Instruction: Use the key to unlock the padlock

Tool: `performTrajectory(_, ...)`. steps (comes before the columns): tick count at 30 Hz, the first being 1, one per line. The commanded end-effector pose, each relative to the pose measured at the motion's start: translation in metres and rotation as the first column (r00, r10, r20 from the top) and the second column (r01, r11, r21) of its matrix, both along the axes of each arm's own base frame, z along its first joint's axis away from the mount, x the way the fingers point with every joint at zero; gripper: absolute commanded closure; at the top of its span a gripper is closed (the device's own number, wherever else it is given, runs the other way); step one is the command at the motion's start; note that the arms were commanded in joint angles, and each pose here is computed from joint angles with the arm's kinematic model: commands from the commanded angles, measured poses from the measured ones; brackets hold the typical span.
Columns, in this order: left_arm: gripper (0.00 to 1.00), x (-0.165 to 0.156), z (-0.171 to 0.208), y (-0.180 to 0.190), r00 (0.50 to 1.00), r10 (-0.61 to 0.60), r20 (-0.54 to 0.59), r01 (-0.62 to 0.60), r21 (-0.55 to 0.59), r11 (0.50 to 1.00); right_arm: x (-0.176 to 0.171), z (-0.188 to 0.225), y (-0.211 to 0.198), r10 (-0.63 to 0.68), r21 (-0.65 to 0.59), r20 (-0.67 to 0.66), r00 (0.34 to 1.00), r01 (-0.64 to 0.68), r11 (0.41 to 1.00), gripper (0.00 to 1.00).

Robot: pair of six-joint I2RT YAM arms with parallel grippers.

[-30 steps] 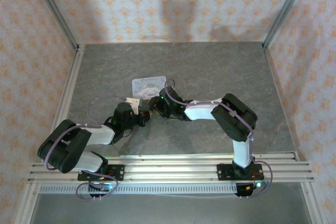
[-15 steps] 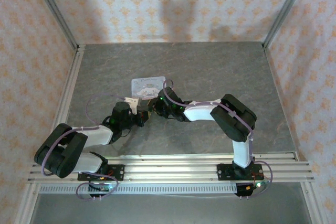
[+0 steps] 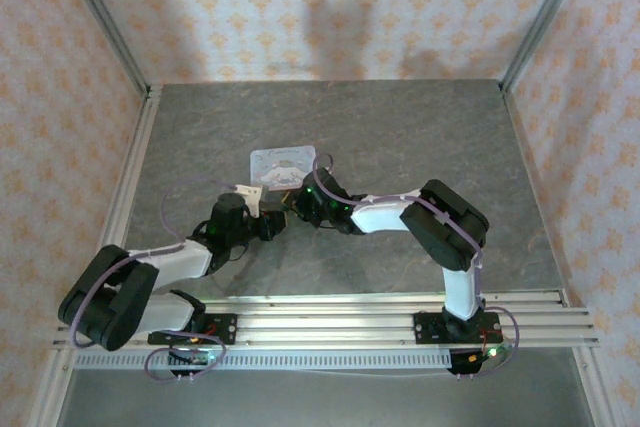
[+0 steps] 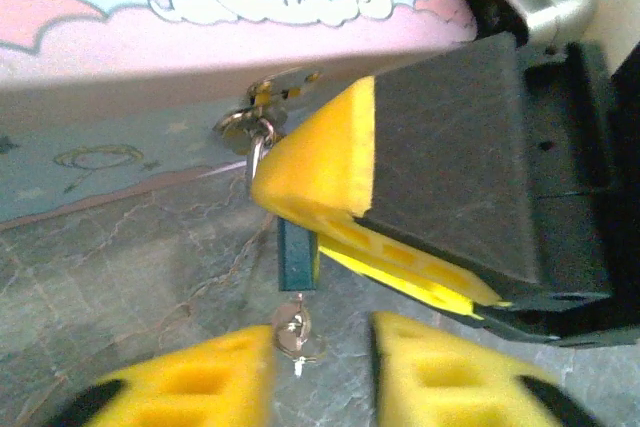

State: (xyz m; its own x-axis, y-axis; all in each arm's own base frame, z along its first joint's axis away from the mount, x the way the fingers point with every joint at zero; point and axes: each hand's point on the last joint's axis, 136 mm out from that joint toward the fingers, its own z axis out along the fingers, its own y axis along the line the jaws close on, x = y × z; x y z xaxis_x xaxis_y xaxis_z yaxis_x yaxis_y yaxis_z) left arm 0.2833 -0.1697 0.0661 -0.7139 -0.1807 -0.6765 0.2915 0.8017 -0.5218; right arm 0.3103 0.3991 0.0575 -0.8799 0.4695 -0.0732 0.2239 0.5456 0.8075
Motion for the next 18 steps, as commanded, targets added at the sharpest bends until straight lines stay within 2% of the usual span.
performTrajectory(1, 0.57, 0.004, 0.013, 0.010, 0.998, 0.061, -0.014, -0.061, -0.010, 0.998, -0.001, 0.014, -0.005, -0.058, 0.026, 0.000, 0.998, 0.058, 0.998, 1.00)
performTrajectory(4, 0.56, -0.003, 0.013, 0.017, 0.994, 0.086, -0.072, -0.089, -0.051, 0.995, 0.000, 0.016, -0.008, -0.085, 0.023, -0.011, 0.996, 0.085, 0.996, 1.00)
performTrajectory(9, 0.59, -0.015, 0.011, 0.011, 0.989, 0.051, -0.136, -0.071, -0.144, 0.987, 0.001, 0.021, -0.007, -0.103, 0.035, -0.035, 0.994, 0.104, 0.994, 1.00)
performTrajectory(18, 0.59, -0.016, 0.003, 0.006, 0.991, 0.012, -0.135, -0.032, -0.146, 0.989, -0.003, 0.016, -0.006, -0.108, -0.012, -0.095, 0.990, 0.107, 0.994, 1.00)
